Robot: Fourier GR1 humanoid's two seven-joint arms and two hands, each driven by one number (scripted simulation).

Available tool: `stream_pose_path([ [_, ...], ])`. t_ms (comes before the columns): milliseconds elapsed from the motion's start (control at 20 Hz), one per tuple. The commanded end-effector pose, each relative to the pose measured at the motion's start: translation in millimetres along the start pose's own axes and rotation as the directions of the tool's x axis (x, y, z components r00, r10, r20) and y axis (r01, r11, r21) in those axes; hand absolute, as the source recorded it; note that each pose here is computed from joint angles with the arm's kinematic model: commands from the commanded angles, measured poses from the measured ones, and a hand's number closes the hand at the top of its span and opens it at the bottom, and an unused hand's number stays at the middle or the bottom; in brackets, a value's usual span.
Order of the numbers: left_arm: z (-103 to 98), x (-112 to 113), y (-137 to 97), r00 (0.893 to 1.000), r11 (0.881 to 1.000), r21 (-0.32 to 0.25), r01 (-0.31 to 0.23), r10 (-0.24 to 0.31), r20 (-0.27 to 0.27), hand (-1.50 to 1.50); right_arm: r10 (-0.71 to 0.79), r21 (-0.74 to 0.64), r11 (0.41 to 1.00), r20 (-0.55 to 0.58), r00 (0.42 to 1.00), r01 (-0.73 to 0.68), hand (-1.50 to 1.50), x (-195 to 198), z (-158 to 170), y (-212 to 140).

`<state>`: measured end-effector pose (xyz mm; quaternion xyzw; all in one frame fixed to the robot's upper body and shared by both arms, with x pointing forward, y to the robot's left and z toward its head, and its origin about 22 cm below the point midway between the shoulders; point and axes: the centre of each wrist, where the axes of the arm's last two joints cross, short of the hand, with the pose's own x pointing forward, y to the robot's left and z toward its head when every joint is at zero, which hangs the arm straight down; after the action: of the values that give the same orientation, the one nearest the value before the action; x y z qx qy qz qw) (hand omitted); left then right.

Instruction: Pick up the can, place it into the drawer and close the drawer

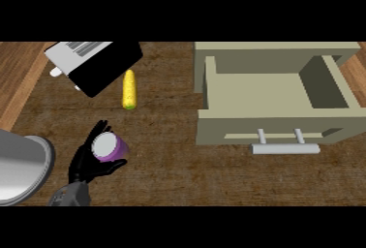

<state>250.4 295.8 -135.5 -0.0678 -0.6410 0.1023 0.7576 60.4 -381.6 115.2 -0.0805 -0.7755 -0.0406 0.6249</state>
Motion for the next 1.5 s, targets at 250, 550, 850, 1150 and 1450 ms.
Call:
stream_pose_path([
  [250, -17, -1, -23, 0.995, 0.984, -0.152, -0.089, 0.082, -0.048, 1.50, -0.016, 0.004, 1.000, -0.013, 1.000, 0.017, -1.50, 1, 7, 5],
  [550, -39, 39, -49, 0.994, 0.960, -0.261, -0.100, 0.109, 0.023, 1.50, -0.025, -0.005, 1.000, 0.008, 1.000, 0.025, -1.50, -5, 7, 6],
  [850, -32, 47, -61, 0.979, 0.988, -0.071, -0.134, 0.143, 0.142, 1.50, -0.021, -0.009, 1.000, -0.015, 1.000, 0.021, -1.50, 5, 16, 9],
  [1150, -31, 82, -80, 0.971, 0.990, -0.075, -0.121, 0.134, 0.197, 1.50, -0.013, -0.028, 1.000, -0.009, 1.000, 0.013, -1.50, 10, 6, -3],
  [1450, -23, 117, -122, 0.959, 0.994, -0.090, -0.064, 0.086, 0.269, 1.50, -0.026, -0.037, 0.999, -0.009, 1.000, 0.025, -1.50, -1, 7, 7],
])
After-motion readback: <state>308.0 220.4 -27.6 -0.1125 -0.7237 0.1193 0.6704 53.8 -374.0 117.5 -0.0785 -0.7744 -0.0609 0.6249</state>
